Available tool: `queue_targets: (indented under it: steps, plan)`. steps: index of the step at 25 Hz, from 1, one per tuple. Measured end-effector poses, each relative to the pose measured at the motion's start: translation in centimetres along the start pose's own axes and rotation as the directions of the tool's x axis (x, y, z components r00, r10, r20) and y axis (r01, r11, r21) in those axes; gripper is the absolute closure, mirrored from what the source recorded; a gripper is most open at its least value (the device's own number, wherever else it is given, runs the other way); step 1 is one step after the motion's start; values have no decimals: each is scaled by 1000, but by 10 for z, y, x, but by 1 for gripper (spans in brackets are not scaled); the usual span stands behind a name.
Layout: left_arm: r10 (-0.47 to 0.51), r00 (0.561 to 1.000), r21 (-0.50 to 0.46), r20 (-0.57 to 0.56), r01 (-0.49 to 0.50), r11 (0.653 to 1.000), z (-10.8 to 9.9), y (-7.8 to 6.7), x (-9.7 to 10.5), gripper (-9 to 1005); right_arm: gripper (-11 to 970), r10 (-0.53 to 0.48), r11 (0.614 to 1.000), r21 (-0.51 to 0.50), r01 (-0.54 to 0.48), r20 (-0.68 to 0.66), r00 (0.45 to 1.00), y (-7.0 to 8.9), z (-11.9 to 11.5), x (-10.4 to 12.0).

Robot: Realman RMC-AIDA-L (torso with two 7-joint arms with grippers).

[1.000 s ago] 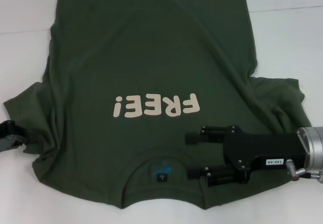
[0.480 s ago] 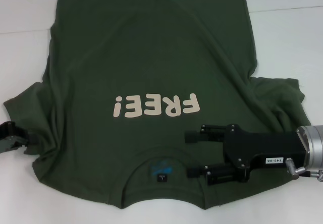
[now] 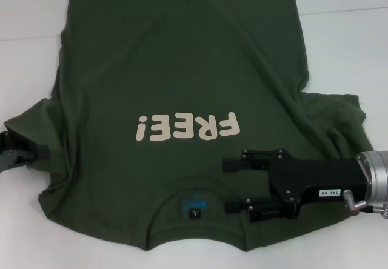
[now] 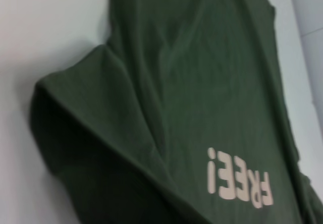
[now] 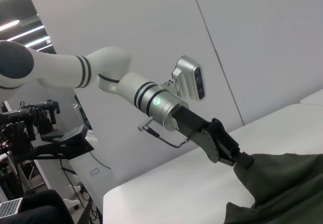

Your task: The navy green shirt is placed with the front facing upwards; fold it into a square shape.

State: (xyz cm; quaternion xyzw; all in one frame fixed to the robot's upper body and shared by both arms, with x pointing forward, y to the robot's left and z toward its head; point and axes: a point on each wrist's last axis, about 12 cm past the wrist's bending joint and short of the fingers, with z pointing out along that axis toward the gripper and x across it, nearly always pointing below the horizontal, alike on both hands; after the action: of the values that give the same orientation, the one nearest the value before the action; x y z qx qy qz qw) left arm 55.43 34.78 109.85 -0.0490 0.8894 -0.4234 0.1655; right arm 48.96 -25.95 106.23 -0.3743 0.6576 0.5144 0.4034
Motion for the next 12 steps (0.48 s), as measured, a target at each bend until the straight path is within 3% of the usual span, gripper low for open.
queue_targets:
  steps: [12]
  plan:
    - [6, 1000, 34, -6, -6, 999, 0, -4, 0, 961, 80, 0, 1000, 1, 0, 3, 1000, 1, 1, 2]
